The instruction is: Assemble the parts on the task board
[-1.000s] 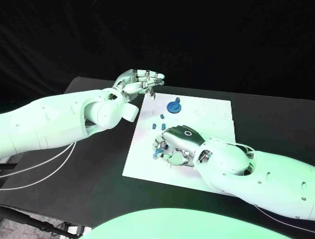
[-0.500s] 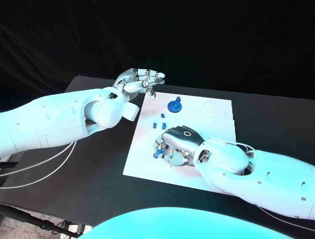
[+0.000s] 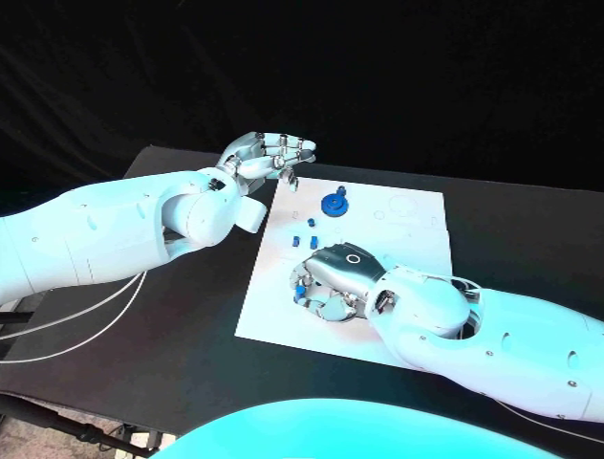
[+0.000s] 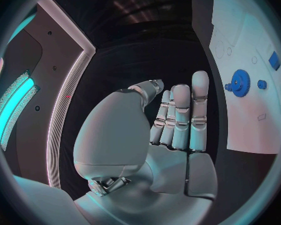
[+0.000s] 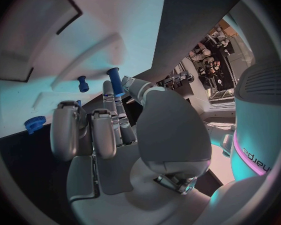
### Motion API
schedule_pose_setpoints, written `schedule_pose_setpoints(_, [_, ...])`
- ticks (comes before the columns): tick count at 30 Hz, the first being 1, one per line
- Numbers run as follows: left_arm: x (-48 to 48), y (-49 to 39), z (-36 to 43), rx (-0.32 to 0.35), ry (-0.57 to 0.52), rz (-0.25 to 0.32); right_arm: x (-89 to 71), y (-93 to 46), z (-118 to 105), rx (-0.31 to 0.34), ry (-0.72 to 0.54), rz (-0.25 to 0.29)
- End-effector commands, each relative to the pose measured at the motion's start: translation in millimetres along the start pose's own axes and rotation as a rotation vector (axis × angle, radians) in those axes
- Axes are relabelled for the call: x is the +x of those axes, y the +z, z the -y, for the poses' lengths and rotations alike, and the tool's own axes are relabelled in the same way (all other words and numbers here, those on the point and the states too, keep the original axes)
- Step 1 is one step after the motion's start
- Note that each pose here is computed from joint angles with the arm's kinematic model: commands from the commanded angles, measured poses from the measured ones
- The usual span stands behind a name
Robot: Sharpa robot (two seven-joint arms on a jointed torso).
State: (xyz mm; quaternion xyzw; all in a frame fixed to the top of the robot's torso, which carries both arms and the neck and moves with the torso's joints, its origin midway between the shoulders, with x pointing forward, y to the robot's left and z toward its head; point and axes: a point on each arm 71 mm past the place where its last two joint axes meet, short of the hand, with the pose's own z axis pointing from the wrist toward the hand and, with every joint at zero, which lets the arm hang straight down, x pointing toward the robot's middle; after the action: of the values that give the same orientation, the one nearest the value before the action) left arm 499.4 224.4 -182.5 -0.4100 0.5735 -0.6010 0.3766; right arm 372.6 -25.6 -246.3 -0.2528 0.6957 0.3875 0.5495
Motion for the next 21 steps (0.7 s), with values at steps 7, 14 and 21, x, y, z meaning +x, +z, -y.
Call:
schedule_pose_setpoints(7, [2.2, 0.4, 0.2, 0.003, -0.011, -0.017, 2.0, -0.7, -1.2, -0.007, -0.013, -0.004])
schedule_pose_setpoints(14, [1.9, 0.4, 0.1, 0.001, -0.011, -0.017, 0.6, -1.7, -0.7, -0.004, -0.009, 0.017])
schedule_pose_setpoints(21, [1.4, 0.2, -0.1, -0.001, -0.010, -0.017, -6.3, -8.5, -0.3, -0.010, 0.008, 0.120])
